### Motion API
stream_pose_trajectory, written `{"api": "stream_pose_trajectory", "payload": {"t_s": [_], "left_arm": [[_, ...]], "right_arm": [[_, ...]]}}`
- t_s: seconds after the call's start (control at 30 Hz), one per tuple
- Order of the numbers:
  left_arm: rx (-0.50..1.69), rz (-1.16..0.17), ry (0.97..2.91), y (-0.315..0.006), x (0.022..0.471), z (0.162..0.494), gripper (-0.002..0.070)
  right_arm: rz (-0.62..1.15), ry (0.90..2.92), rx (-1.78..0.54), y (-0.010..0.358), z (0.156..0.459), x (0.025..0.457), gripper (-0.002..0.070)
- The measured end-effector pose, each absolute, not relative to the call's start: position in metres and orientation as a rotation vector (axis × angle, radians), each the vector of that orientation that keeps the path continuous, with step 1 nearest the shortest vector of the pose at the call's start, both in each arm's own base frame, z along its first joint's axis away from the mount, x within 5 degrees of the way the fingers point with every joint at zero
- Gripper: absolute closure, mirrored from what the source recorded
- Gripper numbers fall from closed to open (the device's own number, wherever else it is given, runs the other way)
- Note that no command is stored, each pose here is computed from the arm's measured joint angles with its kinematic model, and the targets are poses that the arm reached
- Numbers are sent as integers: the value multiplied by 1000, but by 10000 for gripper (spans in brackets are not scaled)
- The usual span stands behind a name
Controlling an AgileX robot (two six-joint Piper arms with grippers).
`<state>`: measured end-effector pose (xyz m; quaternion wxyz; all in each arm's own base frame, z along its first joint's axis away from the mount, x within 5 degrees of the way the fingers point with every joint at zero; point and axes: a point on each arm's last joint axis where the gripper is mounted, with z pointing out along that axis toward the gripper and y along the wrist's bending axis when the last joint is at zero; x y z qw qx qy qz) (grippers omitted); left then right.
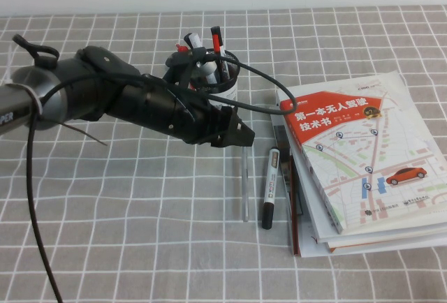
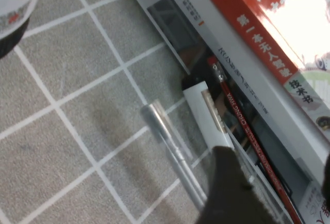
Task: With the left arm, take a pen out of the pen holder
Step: 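Take a marker out of the pen holder and lay it on the table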
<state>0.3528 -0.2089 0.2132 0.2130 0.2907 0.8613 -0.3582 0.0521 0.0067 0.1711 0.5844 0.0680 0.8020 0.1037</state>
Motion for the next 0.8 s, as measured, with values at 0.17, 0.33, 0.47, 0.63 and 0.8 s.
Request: {"api": "stream_pose_trajectory", "payload": {"t_s": [0.17,0.33,0.47,0.63,0.8], "left_arm": [[809,-997,2390,-209,353,213,299],[865,-1033,2397,-208,347,217,469],[980,-951,2337,-198,335,247,639],[1001,-703,2186,-174,307,302,671],[842,-519,1987,-137,251,343,675]], "right_arm": [[242,1871,159,7,171,52,689],[242,1871,159,7,171,52,689],[242,1871,159,7,171,52,689],[242,1871,159,7,171,52,689],[242,1871,159,7,171,52,689]]}}
